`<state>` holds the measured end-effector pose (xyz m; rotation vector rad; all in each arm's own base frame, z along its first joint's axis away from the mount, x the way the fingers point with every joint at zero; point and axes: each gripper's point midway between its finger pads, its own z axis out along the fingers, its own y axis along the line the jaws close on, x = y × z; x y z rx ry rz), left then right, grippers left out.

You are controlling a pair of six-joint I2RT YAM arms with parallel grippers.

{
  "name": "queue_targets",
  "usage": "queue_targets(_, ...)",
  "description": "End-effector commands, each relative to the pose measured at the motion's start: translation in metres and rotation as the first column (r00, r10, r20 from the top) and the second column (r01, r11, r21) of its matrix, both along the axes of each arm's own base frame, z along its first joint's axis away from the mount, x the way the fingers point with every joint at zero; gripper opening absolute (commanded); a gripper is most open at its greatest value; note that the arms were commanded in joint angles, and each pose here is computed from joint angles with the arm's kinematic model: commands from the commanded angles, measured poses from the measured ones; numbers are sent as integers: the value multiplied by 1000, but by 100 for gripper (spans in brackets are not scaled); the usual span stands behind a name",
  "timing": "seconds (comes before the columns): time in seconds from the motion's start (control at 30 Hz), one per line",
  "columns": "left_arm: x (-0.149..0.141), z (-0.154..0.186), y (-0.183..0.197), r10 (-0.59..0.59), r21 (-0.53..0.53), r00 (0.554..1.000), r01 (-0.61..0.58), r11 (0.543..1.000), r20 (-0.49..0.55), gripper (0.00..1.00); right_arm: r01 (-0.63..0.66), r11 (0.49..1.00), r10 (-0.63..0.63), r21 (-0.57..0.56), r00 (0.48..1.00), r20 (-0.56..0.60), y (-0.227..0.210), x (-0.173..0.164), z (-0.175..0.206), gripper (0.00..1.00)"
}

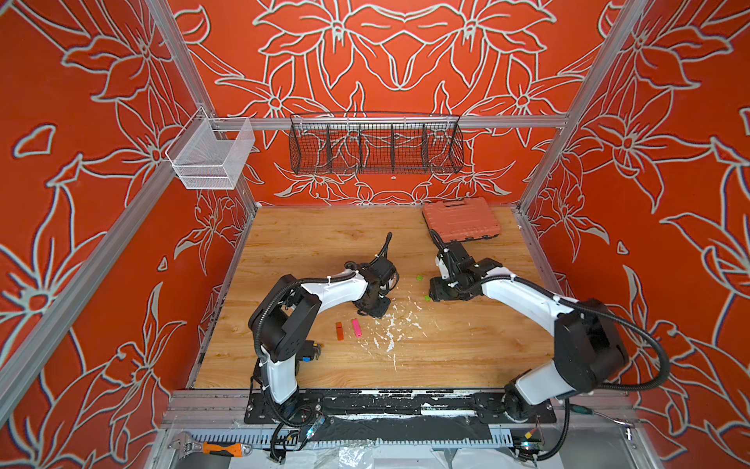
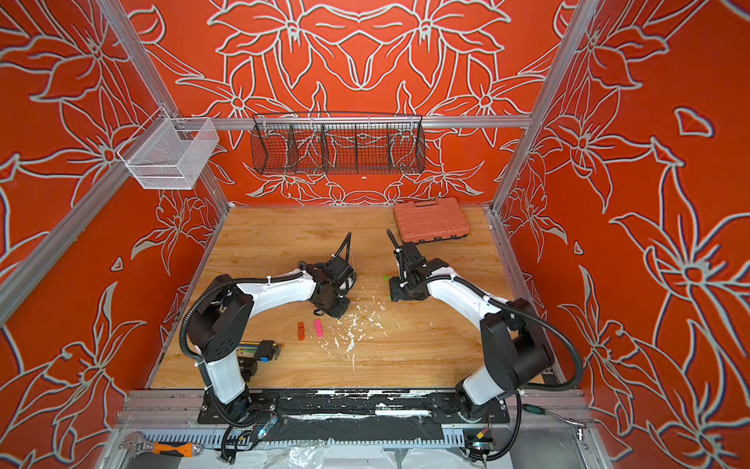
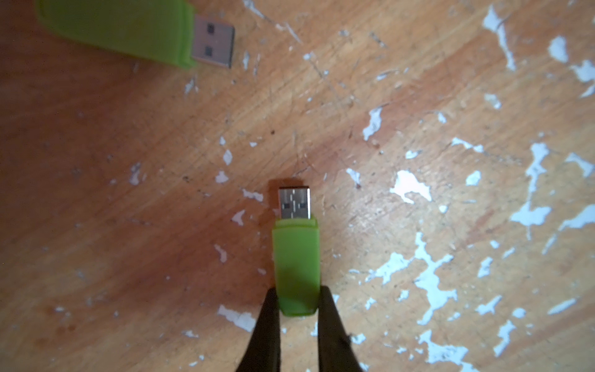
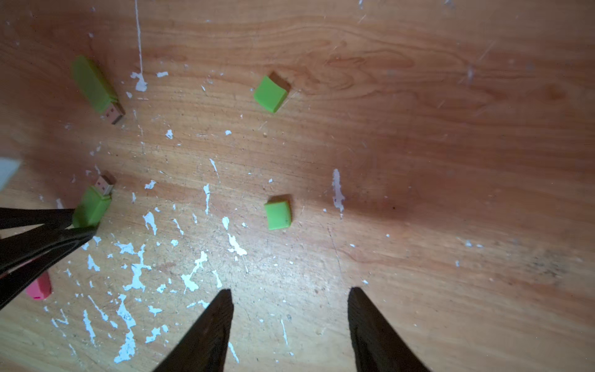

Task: Close the usb drive cover
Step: Pick up the USB drive from the center of the board.

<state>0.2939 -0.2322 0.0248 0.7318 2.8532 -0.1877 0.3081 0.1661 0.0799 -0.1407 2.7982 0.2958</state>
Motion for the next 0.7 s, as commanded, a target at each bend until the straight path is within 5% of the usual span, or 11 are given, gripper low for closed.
queue_targets(0.0,-7,19,-4,10,-47,1000,-11,999,-5,13,-17,999,21,44,997,-78,12,-8,-7,60)
queue_targets(0.2,-13,36,-9,17,-114,1000,-16,993,6,13,-20,998,30,58,985,-171,19,-18,-36,61)
queue_targets(0.67,-15,52,-8,16,-142,999,-11,990,35,13,-60,998,61,10,985,-159,33,16,-57,61)
